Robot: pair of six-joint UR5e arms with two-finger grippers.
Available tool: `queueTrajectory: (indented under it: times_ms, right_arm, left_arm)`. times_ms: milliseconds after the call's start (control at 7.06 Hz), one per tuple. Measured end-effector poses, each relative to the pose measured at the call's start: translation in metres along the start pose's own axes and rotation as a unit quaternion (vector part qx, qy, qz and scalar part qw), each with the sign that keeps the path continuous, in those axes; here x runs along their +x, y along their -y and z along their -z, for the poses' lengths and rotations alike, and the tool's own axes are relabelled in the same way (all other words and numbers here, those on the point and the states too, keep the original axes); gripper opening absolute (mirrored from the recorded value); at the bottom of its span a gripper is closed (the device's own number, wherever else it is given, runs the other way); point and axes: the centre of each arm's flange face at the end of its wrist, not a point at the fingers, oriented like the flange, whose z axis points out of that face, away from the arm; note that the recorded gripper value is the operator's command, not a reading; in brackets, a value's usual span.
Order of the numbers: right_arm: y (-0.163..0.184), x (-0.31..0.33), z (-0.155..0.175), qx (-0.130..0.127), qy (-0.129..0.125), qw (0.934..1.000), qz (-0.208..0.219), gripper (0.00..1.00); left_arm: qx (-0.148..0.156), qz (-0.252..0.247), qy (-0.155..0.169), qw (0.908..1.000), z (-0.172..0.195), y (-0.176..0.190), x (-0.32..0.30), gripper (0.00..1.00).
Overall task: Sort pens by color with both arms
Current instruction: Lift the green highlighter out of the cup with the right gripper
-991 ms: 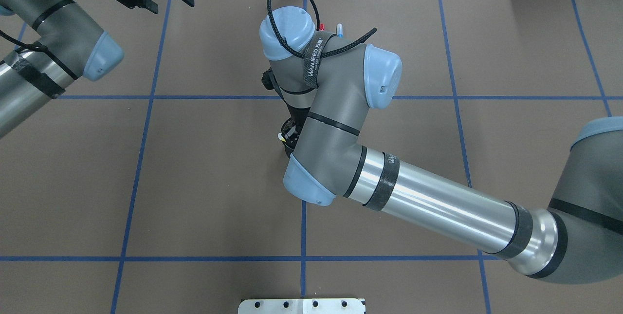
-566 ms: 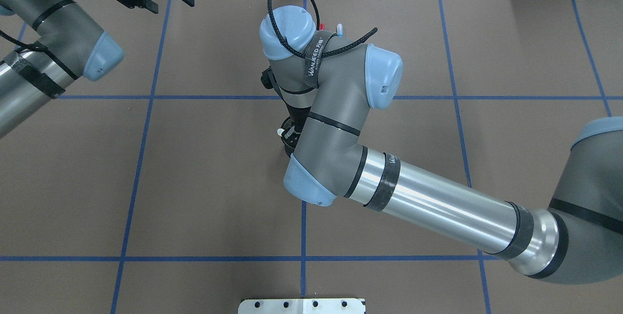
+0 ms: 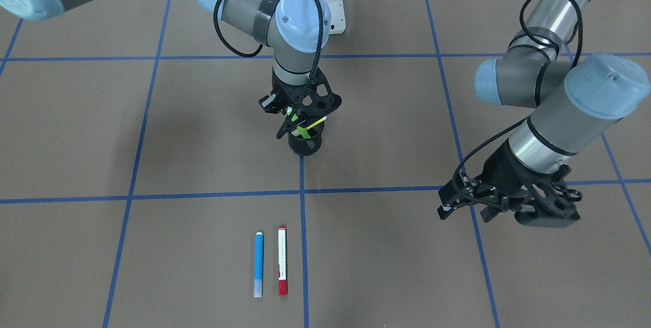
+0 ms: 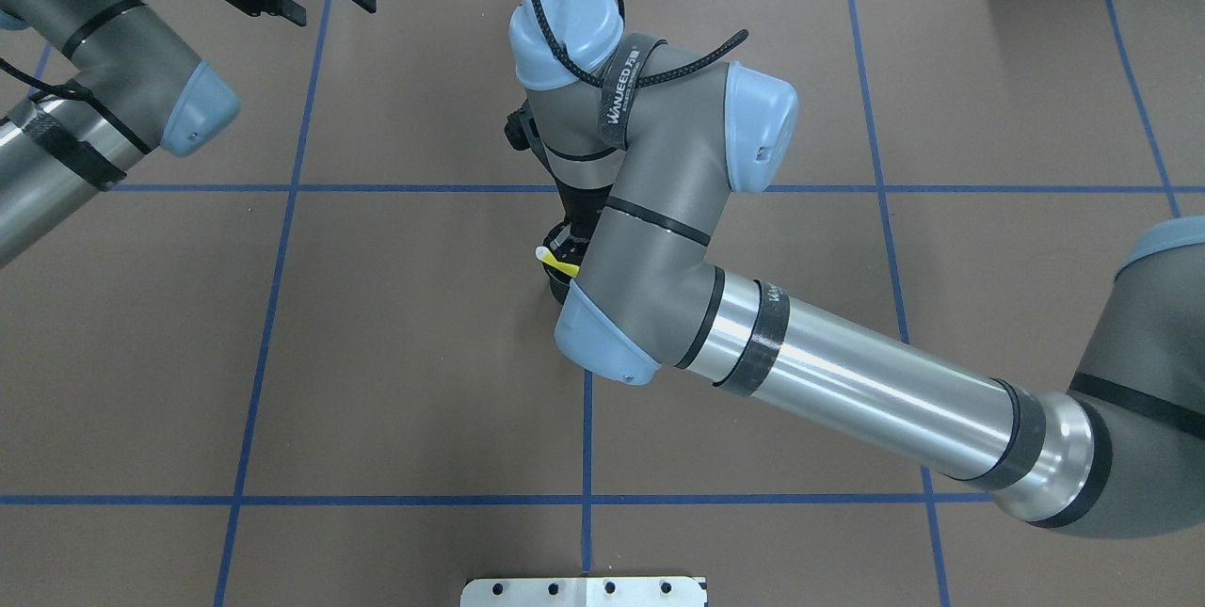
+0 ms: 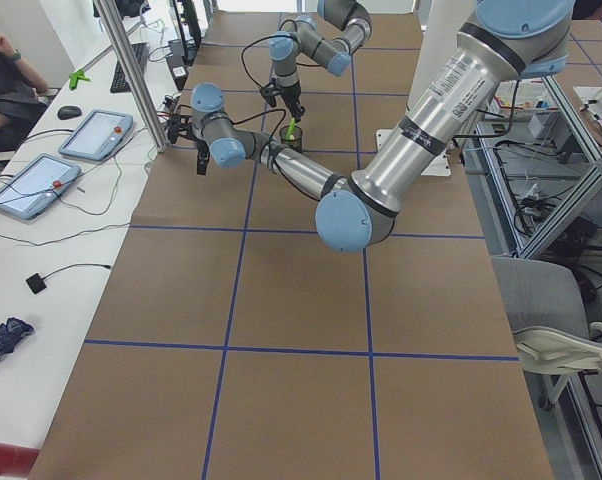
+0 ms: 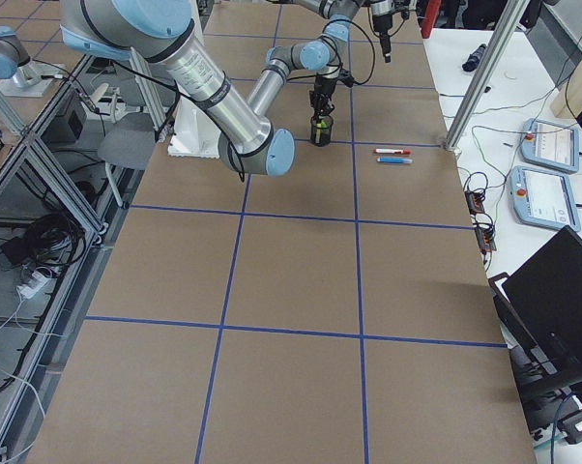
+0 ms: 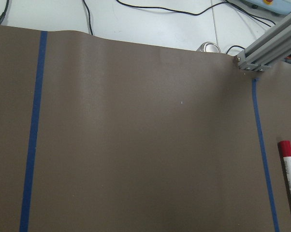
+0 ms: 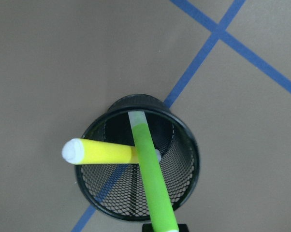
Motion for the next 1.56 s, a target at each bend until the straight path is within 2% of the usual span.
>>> queueTrajectory:
  times_ms: [425,708,850,991,1133,1274,1558]
  right_arm:
    - [-0.031,0.02,0.065,0.011,0.015,0.9997,-0.015,0.0]
    - [-0.06,0.027,0.093,0.032,0.033,0.9988,-0.016,0.0]
    - [-0.069,0.031,0.102,0.056,0.031,0.9974,-0.032,0.0]
    - [-0.066,0.035,0.108,0.097,0.023,0.9932,-0.06,0.0]
    - [-0.052,0.04,0.109,0.144,0.017,0.9846,-0.097,0.0]
    - [-0.032,0.046,0.103,0.191,0.01,0.9707,-0.146,0.0]
    - [0.012,0.06,0.077,0.266,0.004,0.9374,-0.225,0.0]
  left_arm:
    - [0.0,-0.001,-0.002,1.0,0.0,0.0,0.002,1.0]
    - [0.0,-0.001,-0.002,1.0,0.0,-0.001,0.003,1.0]
    - [0.0,-0.001,-0.003,1.0,0.0,-0.001,0.004,1.0]
    - [0.0,-0.001,-0.004,1.0,-0.001,-0.002,0.005,1.0]
    - [-0.001,-0.001,-0.005,1.0,-0.002,-0.003,0.006,1.0]
    - [-0.002,-0.002,-0.005,1.0,-0.004,-0.005,0.006,1.0]
    - [-0.003,-0.006,-0.004,1.0,-0.006,-0.006,0.005,1.0]
